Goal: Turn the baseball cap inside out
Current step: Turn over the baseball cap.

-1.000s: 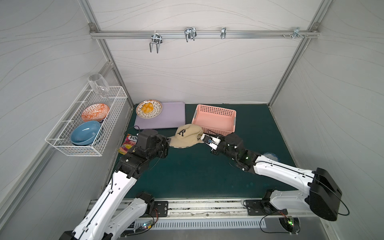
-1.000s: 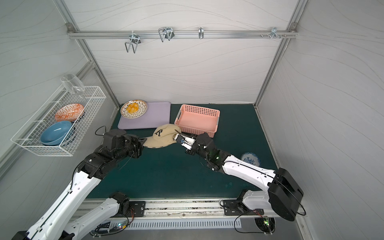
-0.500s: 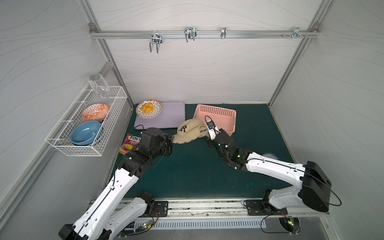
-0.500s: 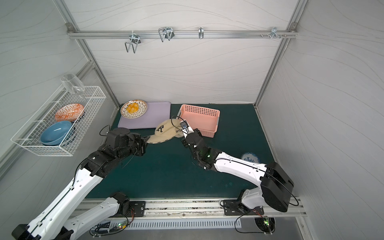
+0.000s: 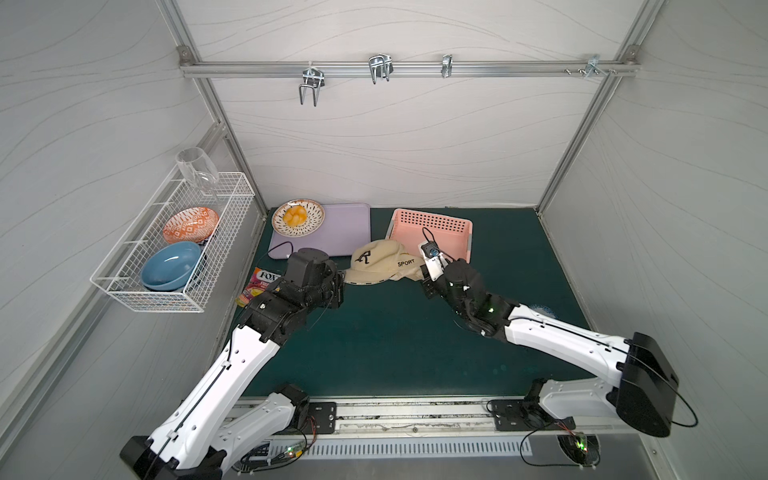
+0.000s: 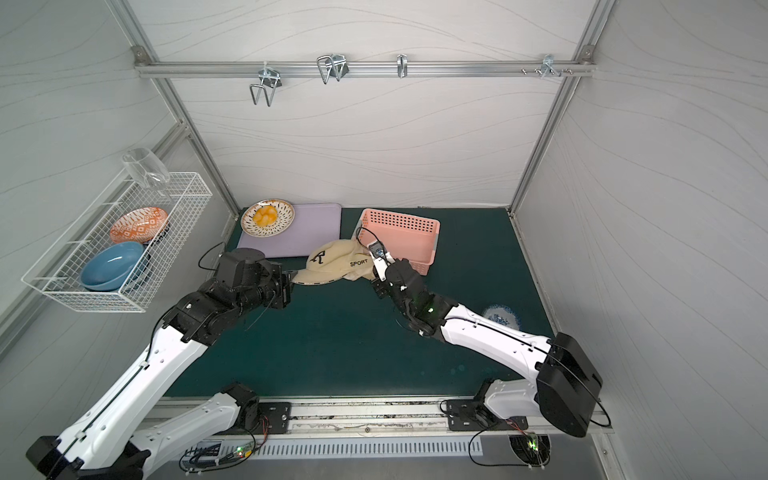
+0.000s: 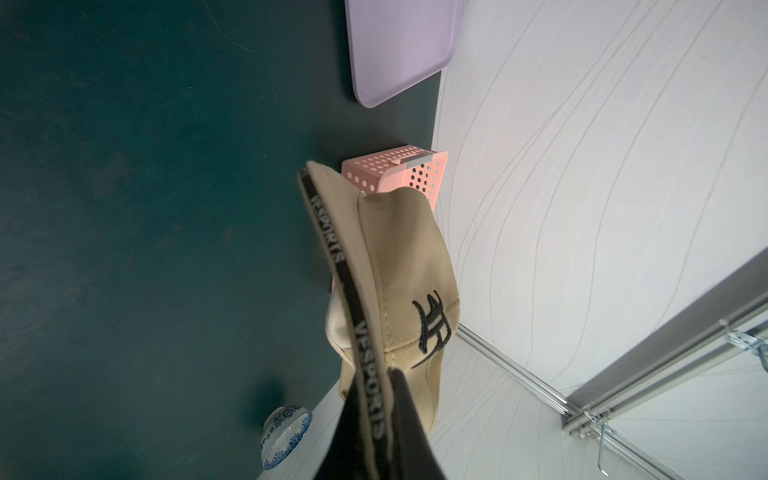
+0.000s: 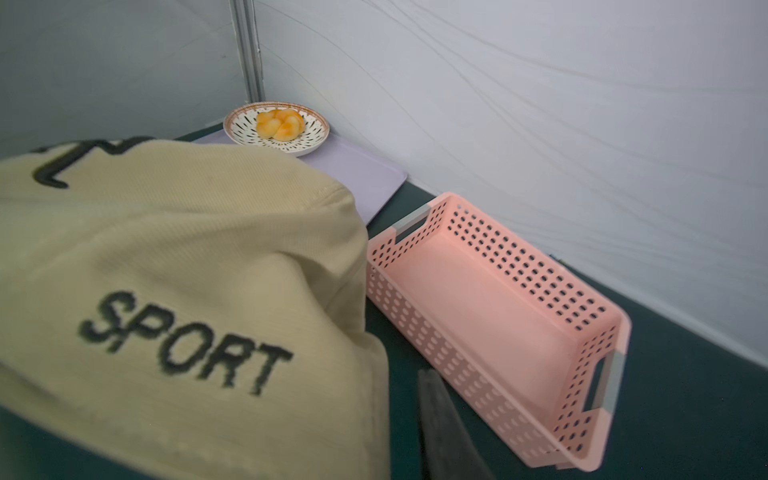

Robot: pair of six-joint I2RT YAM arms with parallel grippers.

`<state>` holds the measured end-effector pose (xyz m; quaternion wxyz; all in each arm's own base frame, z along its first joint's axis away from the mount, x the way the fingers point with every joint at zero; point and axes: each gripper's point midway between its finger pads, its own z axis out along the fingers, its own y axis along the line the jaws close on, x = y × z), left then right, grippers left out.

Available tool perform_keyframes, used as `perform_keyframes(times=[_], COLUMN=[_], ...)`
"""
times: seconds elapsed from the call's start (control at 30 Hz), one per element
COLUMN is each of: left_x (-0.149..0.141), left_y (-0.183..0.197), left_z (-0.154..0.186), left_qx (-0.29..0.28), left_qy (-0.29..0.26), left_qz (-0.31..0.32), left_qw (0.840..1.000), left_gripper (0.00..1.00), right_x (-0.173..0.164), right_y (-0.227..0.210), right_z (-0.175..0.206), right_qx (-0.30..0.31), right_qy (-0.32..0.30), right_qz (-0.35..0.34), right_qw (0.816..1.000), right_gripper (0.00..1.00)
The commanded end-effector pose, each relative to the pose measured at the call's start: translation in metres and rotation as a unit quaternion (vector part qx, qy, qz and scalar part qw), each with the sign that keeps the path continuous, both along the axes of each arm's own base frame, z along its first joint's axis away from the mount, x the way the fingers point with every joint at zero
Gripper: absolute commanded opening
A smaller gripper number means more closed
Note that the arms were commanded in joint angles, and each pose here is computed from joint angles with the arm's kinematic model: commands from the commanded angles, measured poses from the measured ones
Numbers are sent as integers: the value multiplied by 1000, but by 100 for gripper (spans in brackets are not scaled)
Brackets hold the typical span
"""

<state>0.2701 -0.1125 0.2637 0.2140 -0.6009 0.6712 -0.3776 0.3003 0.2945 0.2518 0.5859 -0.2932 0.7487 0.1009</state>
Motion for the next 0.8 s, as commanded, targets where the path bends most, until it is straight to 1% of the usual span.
perform_keyframes(times=[0.0,0.03,0.1,0.13,0.23,0.3,0.4,0.47,0.53,0.6,0.67,0.77], left_x=[-3,-2,-1,0,1,3,5,7,8,9,9,10], left_y=[34,32,29,27,24,22,21,19,14,8,1,-8], left_z=[-4,-5,-8,-9,-13,-15,-17,-18,-19,-21,-23,-25], left_qx=[66,64,62,61,61,61,58,58,57,59,58,57], left_qy=[11,12,13,13,18,20,23,21,24,27,29,31], left_qz=[52,48,45,43,40,40,43,43,36,29,21,10], left_qw=[996,997,997,997,997,997,997,997,997,998,998,998], left_gripper=[0,0,0,0,0,0,0,0,0,0,0,0], right_x=[-10,-14,-23,-27,-41,-52,-66,-79,-93,-102,-106,-102], right_y=[-12,-10,-9,-10,-14,-14,-13,-4,12,33,54,81], right_z=[-12,-14,-18,-16,-7,-4,-4,-5,-1,0,1,0], right_qx=[-44,-54,-71,-76,-89,-98,-114,-111,-103,-102,-105,-124], right_qy=[20,20,18,12,-20,-32,-35,-37,-53,-74,-87,-118], right_qz=[43,56,80,89,121,144,172,205,243,266,282,287], right_qw=[998,997,994,993,989,984,978,972,963,956,950,943], right_gripper=[46,54,63,65,76,81,83,83,84,85,85,85])
